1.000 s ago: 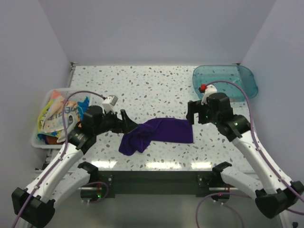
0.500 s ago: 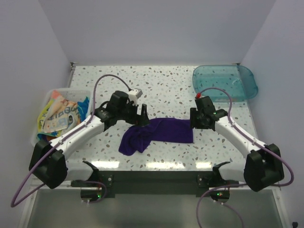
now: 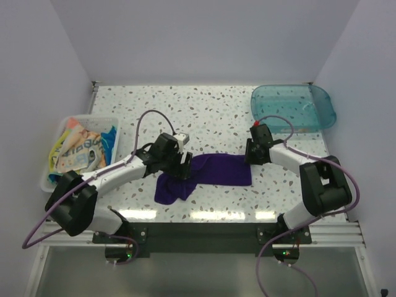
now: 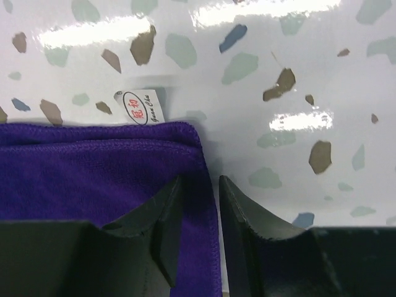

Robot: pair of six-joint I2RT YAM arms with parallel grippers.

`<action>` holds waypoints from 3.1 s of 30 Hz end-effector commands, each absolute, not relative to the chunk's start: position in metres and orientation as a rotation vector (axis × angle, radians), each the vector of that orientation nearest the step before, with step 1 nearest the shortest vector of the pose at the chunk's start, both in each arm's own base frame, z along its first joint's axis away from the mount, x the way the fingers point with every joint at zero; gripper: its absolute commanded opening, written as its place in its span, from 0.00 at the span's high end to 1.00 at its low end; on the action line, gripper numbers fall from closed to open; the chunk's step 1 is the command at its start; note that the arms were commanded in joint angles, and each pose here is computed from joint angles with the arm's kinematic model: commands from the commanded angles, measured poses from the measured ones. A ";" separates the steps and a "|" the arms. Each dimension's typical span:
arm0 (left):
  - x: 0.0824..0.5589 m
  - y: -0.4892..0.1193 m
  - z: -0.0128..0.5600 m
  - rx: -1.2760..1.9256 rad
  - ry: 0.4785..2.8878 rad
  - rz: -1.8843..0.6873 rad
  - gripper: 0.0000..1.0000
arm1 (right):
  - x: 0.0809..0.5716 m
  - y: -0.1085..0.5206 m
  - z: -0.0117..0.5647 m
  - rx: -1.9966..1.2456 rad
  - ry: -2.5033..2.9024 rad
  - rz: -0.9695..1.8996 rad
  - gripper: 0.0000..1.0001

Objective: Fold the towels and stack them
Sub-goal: Flatten out the crumpled towel

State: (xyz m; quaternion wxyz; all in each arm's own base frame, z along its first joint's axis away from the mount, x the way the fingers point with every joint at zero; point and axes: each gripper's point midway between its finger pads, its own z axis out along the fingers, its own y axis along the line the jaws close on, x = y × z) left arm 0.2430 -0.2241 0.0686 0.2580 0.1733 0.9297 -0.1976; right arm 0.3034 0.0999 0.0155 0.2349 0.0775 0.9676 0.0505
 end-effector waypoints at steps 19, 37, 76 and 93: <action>0.235 -0.151 0.127 0.084 2.324 -0.306 0.90 | 0.414 0.189 0.143 -0.113 2.224 0.557 1.00; 0.110 -0.253 0.098 0.615 2.362 -0.888 0.43 | 0.305 0.101 0.084 0.118 2.309 0.254 0.47; 0.299 -0.373 0.045 0.627 2.379 -0.478 0.42 | 0.272 0.172 0.048 0.227 2.553 0.434 0.57; 0.288 -0.341 -0.016 0.569 2.503 -0.315 0.83 | 0.247 0.152 0.000 0.334 2.615 0.356 0.84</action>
